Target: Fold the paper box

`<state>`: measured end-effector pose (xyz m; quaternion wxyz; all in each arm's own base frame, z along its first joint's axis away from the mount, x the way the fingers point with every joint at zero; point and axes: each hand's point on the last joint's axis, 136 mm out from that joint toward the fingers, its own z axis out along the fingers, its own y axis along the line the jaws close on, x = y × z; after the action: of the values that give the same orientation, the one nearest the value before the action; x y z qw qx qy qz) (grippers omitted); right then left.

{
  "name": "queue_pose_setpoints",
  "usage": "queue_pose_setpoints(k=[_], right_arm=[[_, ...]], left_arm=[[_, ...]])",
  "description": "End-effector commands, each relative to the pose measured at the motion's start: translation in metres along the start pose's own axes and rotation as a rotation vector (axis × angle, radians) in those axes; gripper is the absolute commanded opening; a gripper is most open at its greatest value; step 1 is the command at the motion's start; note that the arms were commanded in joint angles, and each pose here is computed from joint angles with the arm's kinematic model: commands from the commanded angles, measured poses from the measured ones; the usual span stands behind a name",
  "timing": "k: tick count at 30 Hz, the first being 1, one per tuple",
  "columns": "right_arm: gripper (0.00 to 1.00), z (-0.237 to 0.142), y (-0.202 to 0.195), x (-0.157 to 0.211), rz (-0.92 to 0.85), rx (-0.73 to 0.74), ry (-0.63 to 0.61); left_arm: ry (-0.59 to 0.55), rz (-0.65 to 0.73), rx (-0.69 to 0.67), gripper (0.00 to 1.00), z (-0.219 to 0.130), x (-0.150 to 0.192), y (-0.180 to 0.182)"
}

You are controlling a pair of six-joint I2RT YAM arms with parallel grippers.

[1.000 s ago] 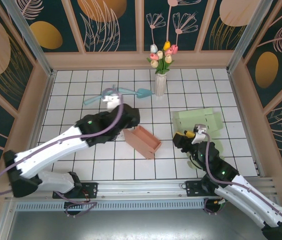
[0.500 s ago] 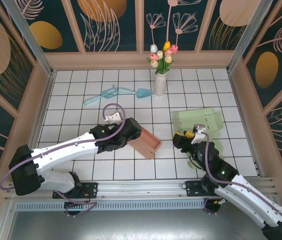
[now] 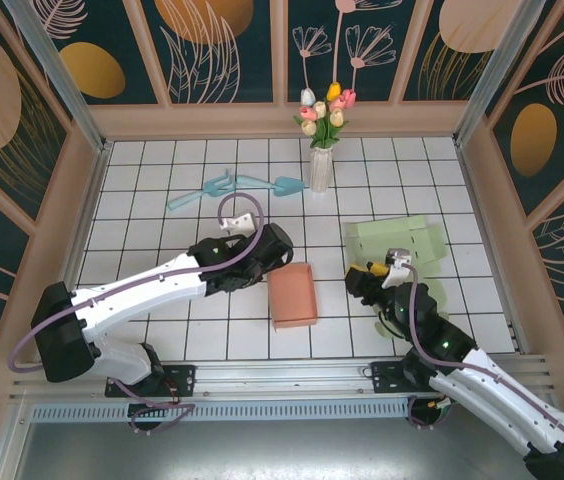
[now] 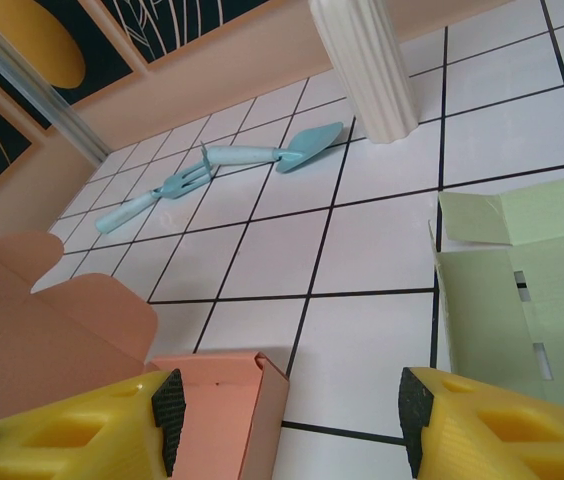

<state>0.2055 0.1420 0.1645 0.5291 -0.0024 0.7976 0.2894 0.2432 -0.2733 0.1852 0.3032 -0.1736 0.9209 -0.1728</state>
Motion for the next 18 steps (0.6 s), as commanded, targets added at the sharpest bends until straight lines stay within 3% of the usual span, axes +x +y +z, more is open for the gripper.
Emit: queue_pose_setpoints(k=[1,3,11,18], right_arm=[[0.61,0.004,0.002,0.002,0.0,-0.009,0.003],[0.61,0.008,0.005,0.006,-0.016,-0.02,0.023],[0.61,0.025,0.011,0.021,-0.073,-0.018,0.123],[0.61,0.025,0.014,0.004,-0.062,0.016,0.099]], left_arm=[[-0.034,0.168,-0.05,0.1,-0.008,-0.013,-0.005],[-0.028,0.284,-0.046,0.01,-0.009,-0.017,-0.019],[-0.068,0.745,-0.07,0.0,-0.006,-0.032,-0.05],[-0.143,1.343,-0.111,0.0,-0.01,-0.028,-0.066]])
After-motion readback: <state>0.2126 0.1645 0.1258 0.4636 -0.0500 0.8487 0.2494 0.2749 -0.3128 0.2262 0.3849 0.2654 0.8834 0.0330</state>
